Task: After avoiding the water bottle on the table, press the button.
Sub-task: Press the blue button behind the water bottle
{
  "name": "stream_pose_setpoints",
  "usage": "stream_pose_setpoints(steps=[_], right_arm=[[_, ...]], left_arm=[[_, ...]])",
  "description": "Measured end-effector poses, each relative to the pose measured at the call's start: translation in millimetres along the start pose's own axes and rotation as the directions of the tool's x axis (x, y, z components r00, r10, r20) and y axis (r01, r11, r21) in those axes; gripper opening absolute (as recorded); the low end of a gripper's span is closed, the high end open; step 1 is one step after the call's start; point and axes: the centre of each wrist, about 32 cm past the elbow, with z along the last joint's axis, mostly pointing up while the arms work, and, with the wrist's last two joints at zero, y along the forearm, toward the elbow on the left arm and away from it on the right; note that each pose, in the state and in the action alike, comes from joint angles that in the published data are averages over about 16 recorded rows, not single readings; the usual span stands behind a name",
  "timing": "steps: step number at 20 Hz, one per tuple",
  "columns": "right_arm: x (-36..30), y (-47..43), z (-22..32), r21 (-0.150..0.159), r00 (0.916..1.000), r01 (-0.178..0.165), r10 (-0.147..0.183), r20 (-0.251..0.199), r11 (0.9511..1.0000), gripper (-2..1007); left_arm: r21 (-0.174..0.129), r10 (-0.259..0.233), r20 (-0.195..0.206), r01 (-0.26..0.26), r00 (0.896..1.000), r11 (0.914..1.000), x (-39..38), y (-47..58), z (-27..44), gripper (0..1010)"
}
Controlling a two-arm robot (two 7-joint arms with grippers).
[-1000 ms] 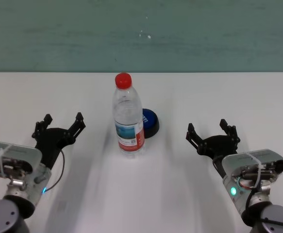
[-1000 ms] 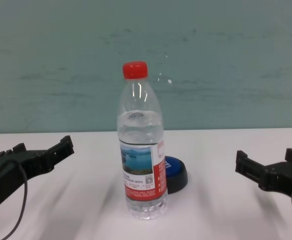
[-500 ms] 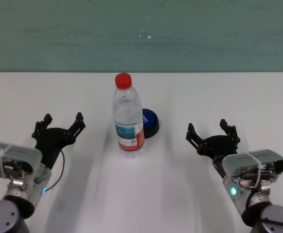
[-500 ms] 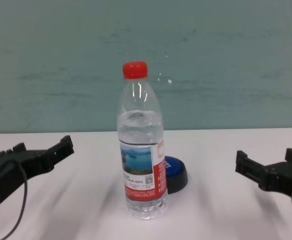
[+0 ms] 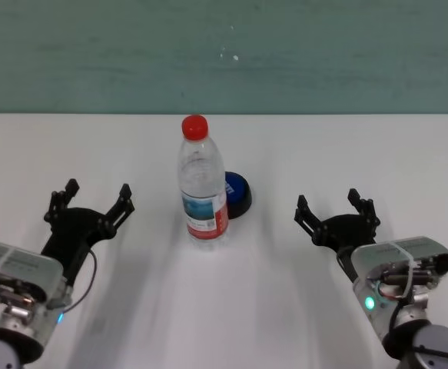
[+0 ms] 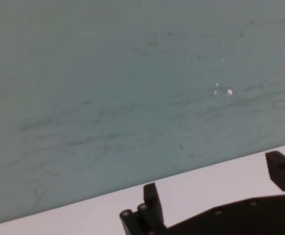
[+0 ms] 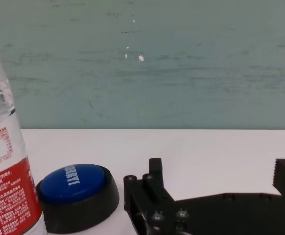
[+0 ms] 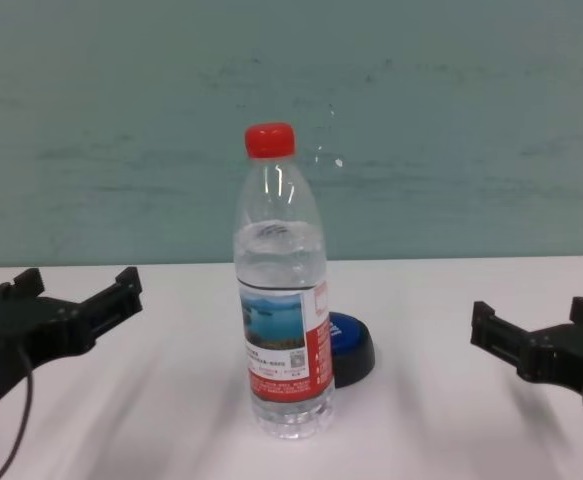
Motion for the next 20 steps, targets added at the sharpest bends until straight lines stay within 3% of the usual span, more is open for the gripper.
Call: stream_pose_setpoints(steps=[5, 12, 20], right_arm=[[0.0, 0.0, 0.0, 0.0, 1.0, 0.0, 0.0, 0.0, 1.0, 1004], [0.0, 0.0, 0.0, 0.0, 1.0, 0.0, 0.0, 0.0, 1.0, 1004], [0.0, 0.0, 0.0, 0.0, 1.0, 0.0, 0.0, 0.0, 1.0, 1004]], left_arm=[[-0.017, -0.01, 0.033, 0.011, 0.999, 0.9998, 5.4, 12.3, 0.3, 1000], [-0.016, -0.016, 0.054, 0.017, 0.998, 0.9997, 14.1, 30.1, 1.0, 1000], [-0.002, -0.059, 0.063, 0.06, 0.996, 0.9982, 11.3, 56.1, 4.1, 1000]])
